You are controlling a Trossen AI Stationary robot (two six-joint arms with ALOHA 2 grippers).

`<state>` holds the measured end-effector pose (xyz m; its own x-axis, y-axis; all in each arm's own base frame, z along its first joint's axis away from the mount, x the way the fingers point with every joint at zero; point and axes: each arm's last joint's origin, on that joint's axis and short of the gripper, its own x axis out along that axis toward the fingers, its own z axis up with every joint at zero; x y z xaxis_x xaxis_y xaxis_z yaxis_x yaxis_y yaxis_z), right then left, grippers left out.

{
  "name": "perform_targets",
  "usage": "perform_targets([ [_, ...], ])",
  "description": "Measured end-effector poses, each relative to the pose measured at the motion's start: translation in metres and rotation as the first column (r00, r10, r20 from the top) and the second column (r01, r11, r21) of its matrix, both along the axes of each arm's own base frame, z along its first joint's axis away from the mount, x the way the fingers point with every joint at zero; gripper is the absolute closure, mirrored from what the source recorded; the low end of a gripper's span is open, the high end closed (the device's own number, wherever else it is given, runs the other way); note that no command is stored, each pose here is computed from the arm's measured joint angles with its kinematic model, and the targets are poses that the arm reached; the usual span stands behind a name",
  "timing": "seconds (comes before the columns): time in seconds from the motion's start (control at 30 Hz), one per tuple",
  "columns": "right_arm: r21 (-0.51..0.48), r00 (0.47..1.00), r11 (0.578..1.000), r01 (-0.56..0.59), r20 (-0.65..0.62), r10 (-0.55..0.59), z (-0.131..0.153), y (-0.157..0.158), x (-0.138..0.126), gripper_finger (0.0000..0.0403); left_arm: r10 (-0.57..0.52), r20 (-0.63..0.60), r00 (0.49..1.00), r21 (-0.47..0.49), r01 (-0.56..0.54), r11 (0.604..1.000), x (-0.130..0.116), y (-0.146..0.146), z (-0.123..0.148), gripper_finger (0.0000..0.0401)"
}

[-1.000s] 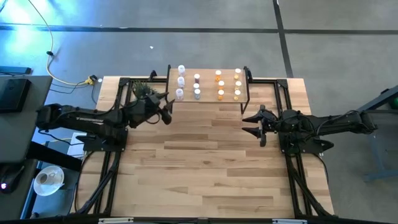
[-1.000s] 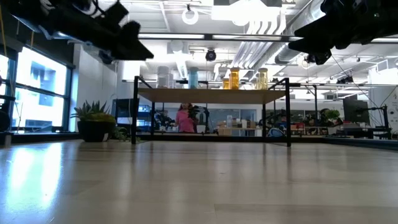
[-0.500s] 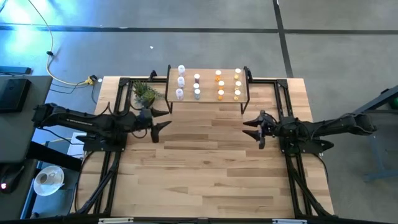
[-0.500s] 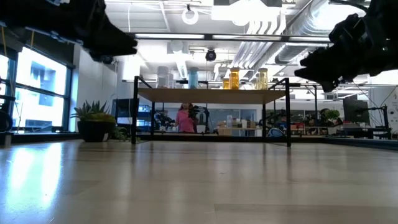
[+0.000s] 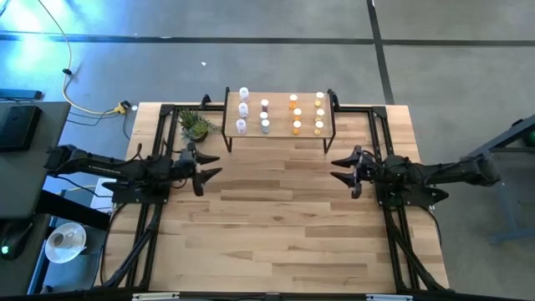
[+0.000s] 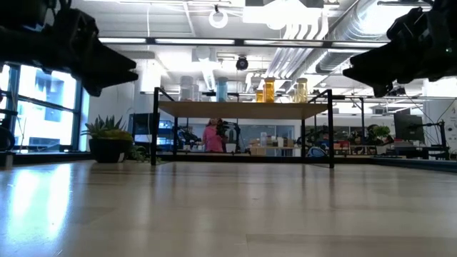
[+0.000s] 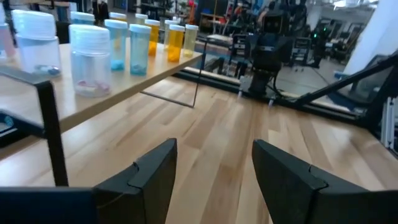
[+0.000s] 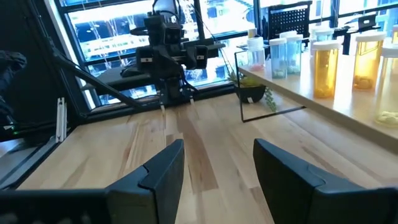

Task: Pick and place medicine bottles onto shelf by color
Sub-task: Return to Home Position

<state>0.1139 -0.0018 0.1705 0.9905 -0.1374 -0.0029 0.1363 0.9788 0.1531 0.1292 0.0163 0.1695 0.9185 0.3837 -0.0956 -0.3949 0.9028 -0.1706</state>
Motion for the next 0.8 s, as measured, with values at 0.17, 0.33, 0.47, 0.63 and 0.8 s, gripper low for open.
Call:
perform_targets([
  [0.17, 0.003, 1.000, 1.000, 0.011, 0.005, -0.011, 0.000, 0.000, -0.007, 0.0219, 0.000, 0.033, 0.999, 0.002, 0.000, 1.000, -0.009, 0.000, -0.007, 0.0201],
  [0.33, 0.003, 0.998, 0.998, 0.064, -0.002, -0.064, -0.002, -0.002, -0.015, 0.0219, -0.002, 0.048, 0.999, 0.017, 0.001, 1.000, -0.014, -0.001, -0.005, 0.0201],
  [0.47, -0.001, 0.998, 0.998, 0.068, 0.004, -0.068, 0.007, -0.002, -0.021, 0.0219, -0.002, 0.044, 0.999, 0.021, 0.001, 1.000, -0.019, -0.001, -0.005, 0.0201],
  [0.63, 0.017, 0.996, 0.997, 0.080, -0.035, -0.079, 0.017, -0.003, -0.025, 0.0219, -0.003, 0.004, 1.000, 0.036, 0.003, 0.999, -0.024, -0.001, -0.009, 0.0201],
  [0.8, 0.022, 0.995, 0.997, 0.075, -0.063, -0.073, 0.015, -0.003, -0.025, 0.0219, -0.054, -0.005, 0.999, 0.045, 0.055, 0.998, -0.025, -0.003, -0.009, 0.0201],
])
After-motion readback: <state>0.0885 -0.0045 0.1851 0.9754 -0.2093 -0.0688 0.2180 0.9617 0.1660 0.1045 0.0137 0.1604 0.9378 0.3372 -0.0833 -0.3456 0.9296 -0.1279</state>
